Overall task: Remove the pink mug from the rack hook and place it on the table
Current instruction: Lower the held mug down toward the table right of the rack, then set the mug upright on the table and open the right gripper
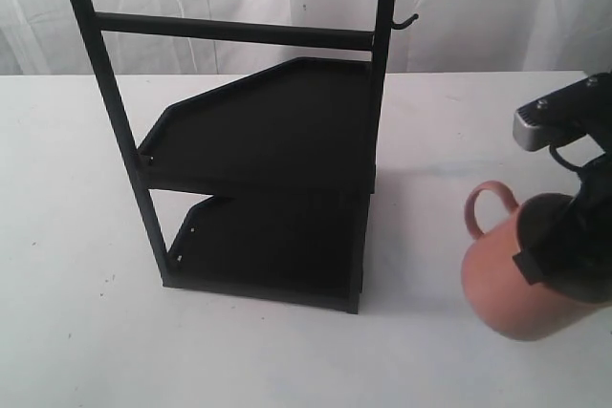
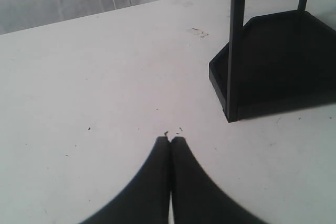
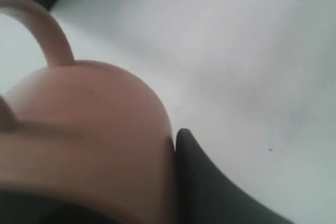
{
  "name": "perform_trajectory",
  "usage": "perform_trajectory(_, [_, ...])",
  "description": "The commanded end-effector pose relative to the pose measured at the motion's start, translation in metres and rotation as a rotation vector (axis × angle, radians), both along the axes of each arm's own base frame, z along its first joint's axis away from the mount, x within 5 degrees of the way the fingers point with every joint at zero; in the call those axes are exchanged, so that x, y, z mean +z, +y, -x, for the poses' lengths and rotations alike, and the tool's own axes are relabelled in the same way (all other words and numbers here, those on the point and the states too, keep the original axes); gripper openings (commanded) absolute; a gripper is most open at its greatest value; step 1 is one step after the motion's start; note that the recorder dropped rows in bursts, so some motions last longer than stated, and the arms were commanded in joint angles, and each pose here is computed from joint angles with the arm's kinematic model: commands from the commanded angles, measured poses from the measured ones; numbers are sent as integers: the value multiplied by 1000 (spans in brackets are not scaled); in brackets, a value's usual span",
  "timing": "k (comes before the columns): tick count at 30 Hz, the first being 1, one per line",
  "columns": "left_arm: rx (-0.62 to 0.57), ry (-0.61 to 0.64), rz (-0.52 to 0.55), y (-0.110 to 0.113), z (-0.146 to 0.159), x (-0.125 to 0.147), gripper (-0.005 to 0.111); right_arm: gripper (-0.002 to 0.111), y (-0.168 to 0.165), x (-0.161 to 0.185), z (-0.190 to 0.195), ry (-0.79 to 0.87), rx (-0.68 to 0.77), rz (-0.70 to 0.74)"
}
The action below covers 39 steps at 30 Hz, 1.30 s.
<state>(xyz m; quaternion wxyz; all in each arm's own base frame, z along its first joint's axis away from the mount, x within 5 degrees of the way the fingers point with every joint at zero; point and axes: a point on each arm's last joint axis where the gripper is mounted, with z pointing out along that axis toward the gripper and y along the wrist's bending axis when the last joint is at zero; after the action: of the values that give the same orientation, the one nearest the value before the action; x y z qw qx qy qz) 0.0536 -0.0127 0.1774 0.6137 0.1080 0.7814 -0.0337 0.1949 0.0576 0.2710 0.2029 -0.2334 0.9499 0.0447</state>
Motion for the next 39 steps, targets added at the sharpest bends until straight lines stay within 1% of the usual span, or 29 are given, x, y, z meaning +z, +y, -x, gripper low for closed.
perform_trajectory(1, [5, 5, 10, 0, 0, -1, 0, 0, 10, 4, 6, 33, 92, -111])
perform_trajectory(5, [5, 5, 10, 0, 0, -1, 0, 0, 16, 6, 8, 31, 146, -169])
perform_trajectory(8, [5, 5, 10, 0, 0, -1, 0, 0, 17, 6, 8, 27, 152, -172])
perform_trajectory(13, [5, 5, 10, 0, 0, -1, 0, 0, 14, -1, 6, 36, 162, -124])
perform_trajectory(16, [5, 5, 10, 0, 0, -1, 0, 0, 10, -11, 3, 60, 158, -76])
perform_trajectory(25, [5, 5, 10, 0, 0, -1, 0, 0, 3, -34, -15, 117, 64, 40])
perform_trajectory(35, [5, 5, 10, 0, 0, -1, 0, 0, 2, -66, -38, 165, -4, 105])
perform_trajectory(39, [5, 5, 10, 0, 0, -1, 0, 0, 2, -79, -44, 198, -4, 123])
